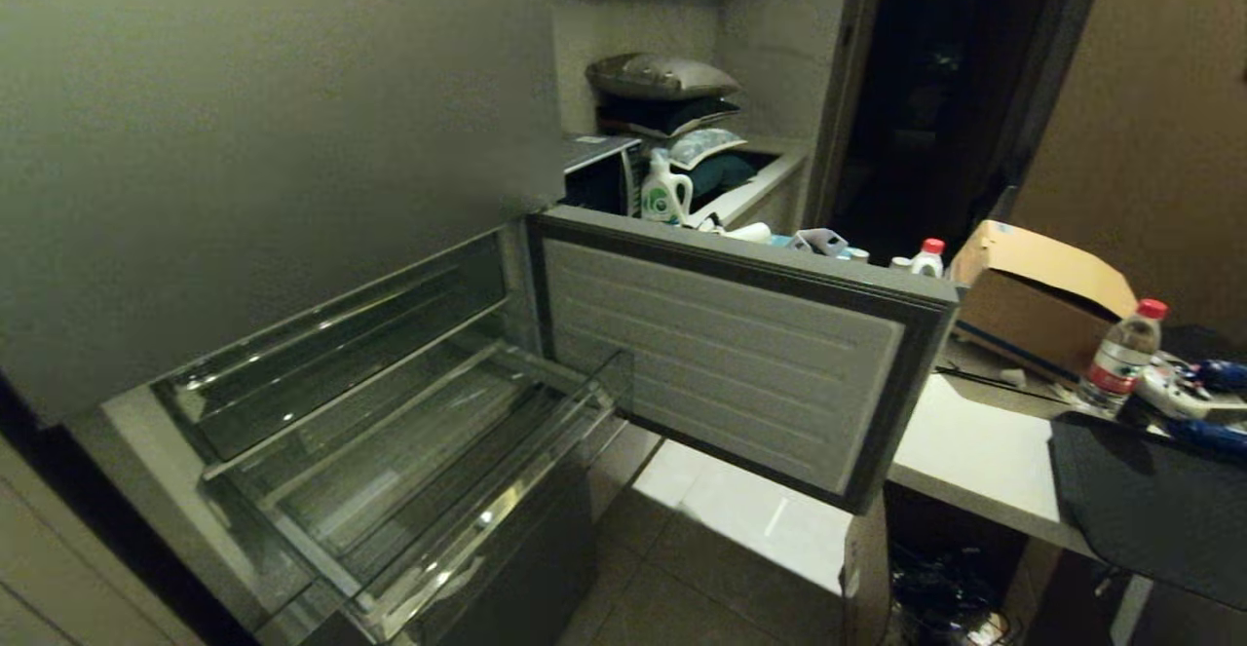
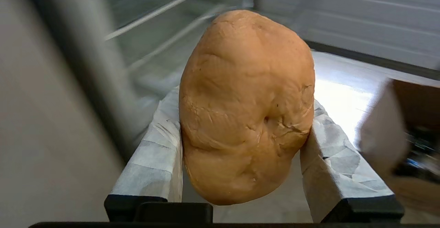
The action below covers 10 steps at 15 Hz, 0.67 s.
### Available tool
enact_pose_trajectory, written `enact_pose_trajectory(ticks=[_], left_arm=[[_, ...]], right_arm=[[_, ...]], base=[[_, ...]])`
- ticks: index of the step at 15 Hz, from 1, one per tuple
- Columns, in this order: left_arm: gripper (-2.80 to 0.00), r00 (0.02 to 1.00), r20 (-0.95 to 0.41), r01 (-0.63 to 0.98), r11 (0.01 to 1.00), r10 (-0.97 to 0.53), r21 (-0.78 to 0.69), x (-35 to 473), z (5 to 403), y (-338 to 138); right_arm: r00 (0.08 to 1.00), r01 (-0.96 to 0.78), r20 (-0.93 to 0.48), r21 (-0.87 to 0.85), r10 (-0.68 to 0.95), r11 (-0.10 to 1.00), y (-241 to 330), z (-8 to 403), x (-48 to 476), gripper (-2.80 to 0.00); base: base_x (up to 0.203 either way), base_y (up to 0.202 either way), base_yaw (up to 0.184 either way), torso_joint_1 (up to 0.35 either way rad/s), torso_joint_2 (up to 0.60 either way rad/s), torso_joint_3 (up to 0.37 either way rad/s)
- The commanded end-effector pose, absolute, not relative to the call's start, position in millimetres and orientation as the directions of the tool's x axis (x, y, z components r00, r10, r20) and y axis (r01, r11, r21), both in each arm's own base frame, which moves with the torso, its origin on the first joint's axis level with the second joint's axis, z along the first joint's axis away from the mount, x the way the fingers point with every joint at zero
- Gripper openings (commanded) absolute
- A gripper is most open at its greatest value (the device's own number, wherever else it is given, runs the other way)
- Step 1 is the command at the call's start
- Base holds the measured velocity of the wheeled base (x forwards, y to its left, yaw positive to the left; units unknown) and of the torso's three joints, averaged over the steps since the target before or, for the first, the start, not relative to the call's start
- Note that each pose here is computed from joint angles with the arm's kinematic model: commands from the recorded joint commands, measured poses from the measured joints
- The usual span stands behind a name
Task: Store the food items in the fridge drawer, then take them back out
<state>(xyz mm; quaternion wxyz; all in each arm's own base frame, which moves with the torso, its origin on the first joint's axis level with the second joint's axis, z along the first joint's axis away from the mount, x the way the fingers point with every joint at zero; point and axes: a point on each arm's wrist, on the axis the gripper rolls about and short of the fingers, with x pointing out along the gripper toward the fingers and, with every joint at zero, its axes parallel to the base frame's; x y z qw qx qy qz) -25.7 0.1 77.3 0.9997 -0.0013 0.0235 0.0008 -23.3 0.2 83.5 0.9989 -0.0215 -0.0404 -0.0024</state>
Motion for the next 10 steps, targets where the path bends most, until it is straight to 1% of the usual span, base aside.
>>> enact_pose_trajectory(ticks=[1,10], left_arm=[[-2.80,0.999,-0.048,-0.002,1.000,0.002,-0.003,-25.7,77.2,0.1],[-2.80,0.999,-0.048,-0.002,1.000,0.002,-0.003,-25.7,77.2,0.1]], right_arm=[[0.999,0.005,0.051,-0.043,-0.003,0.999,0.2,75.1,-20.8,-2.80],[0.999,0.005,0.051,-0.043,-0.003,0.999,0.2,75.1,-20.8,-2.80]], base=[[-0.002,0.011,-0.174,-0.001,0.00,0.001],[0.001,0.008,-0.177,0.003,0.00,0.002]])
